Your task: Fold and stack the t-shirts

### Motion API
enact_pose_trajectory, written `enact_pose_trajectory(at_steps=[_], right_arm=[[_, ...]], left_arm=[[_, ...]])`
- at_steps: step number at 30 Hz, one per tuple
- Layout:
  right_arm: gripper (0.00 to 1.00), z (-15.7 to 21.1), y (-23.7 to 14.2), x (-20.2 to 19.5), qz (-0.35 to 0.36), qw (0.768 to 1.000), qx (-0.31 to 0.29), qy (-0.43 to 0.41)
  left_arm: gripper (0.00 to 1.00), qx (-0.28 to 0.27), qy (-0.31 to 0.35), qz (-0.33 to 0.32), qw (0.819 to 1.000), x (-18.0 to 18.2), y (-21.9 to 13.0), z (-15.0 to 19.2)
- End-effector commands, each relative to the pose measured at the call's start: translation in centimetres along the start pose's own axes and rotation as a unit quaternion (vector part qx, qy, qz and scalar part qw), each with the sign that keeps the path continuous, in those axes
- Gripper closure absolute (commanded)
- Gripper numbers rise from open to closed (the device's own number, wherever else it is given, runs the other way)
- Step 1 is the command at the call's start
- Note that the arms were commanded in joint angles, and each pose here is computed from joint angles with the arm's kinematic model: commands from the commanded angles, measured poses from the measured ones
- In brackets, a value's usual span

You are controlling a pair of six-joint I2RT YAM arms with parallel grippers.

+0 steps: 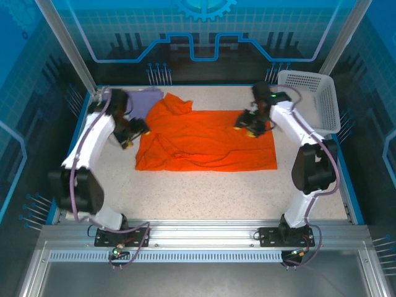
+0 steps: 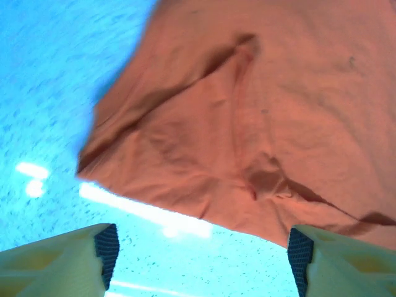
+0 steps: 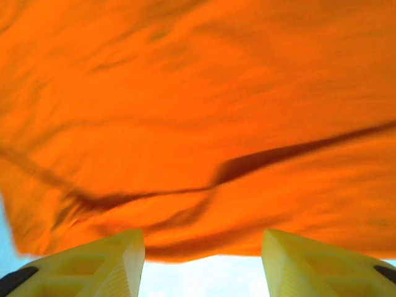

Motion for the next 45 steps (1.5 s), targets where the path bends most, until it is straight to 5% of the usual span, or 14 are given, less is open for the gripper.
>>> enact_pose_trajectory(at_steps=[1, 8, 16, 32, 38, 45], right_arm=[[0.49, 2.5, 3.6, 6.4, -0.073, 0.994, 0.061, -0.061], [0.55, 5.1, 10.0, 14.2, -0.156, 0.97, 0.152, -0.11], [0.61, 5.8, 13.2, 14.1, -0.158, 0.967, 0.184, -0.083], [0.6, 7.2, 3.7, 2.0, -0.13, 0.987, 0.094, 0.019], [0.57, 10.0, -0.8, -5.6, -0.101, 0.99, 0.062, 0.072], [0.48, 13.3, -1.8, -14.5, -0.048, 0.983, 0.04, 0.174]], left_arm=[[0.29, 0.04, -0.072, 0.034, 0.996, 3.5, 2.1, 1.0], [0.39, 0.058, -0.159, 0.041, 0.985, 8.4, 4.4, 2.8], [0.56, 0.054, -0.242, 0.052, 0.967, 10.0, 7.9, 2.5], [0.63, 0.068, -0.211, 0.024, 0.975, 9.7, 13.5, -0.2], [0.68, 0.065, -0.193, 0.033, 0.978, 8.9, 14.5, -1.4], [0.79, 0.067, -0.165, 0.046, 0.983, 7.9, 15.4, -2.7]])
Point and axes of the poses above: each hand's point on the last joint's axis, 136 mm out from that joint toward the fingers, its own y axis out along the fingers, its own x axis along the line the jaws close on, z = x × y, the point moved 8 cm from there along -y, back along the fingers, and after that the axes turned 12 degrees about -y, right-handed, at the moved point
